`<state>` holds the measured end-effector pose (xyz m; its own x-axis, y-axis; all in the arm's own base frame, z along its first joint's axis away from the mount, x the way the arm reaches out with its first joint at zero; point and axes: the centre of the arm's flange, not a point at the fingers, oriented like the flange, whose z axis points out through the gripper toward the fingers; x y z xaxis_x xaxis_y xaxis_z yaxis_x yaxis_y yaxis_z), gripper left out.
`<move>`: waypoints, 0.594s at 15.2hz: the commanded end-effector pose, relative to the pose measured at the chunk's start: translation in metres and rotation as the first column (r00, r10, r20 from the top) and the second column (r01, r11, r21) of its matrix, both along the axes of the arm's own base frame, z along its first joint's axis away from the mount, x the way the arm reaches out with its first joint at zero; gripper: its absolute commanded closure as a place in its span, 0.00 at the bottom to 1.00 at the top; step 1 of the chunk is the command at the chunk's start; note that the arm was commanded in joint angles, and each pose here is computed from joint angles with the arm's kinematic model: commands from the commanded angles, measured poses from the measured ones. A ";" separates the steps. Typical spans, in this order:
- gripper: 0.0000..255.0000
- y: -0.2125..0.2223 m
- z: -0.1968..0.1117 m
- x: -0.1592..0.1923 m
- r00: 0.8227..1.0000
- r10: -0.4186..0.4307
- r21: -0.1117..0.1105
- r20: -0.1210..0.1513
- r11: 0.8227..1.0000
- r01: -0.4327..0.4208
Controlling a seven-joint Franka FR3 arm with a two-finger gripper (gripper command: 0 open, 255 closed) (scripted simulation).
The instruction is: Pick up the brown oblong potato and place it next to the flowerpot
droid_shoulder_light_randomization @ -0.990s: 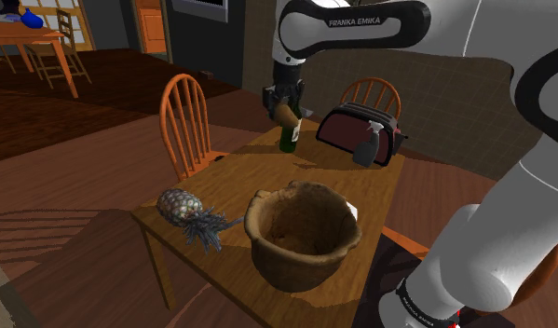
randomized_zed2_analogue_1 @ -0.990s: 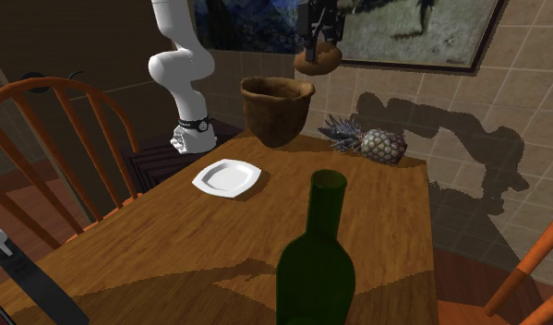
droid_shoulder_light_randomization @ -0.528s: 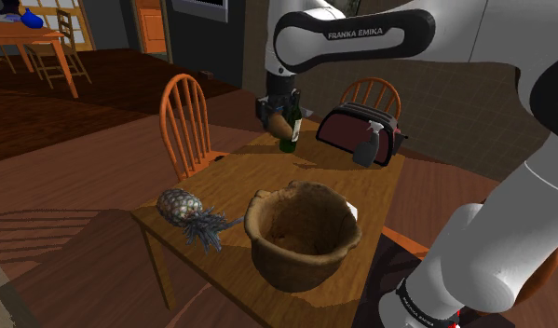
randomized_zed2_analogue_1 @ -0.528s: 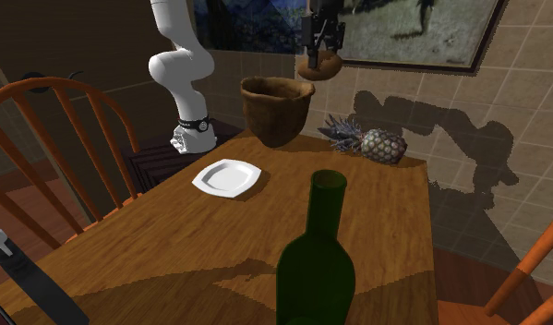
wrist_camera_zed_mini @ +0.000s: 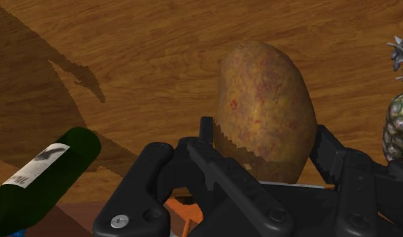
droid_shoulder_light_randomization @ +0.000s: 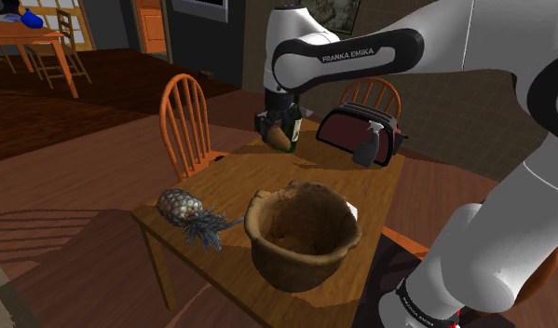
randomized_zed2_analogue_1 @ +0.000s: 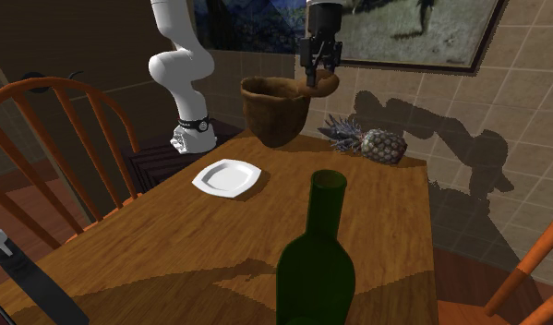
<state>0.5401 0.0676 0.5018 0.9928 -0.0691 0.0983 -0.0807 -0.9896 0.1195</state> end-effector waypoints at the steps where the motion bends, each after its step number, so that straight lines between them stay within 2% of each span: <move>1: 1.00 0.000 -0.010 0.001 1.000 0.000 0.000 0.001 1.000 0.000; 9: 1.00 0.000 -0.052 0.001 1.000 0.000 0.000 0.001 1.000 0.000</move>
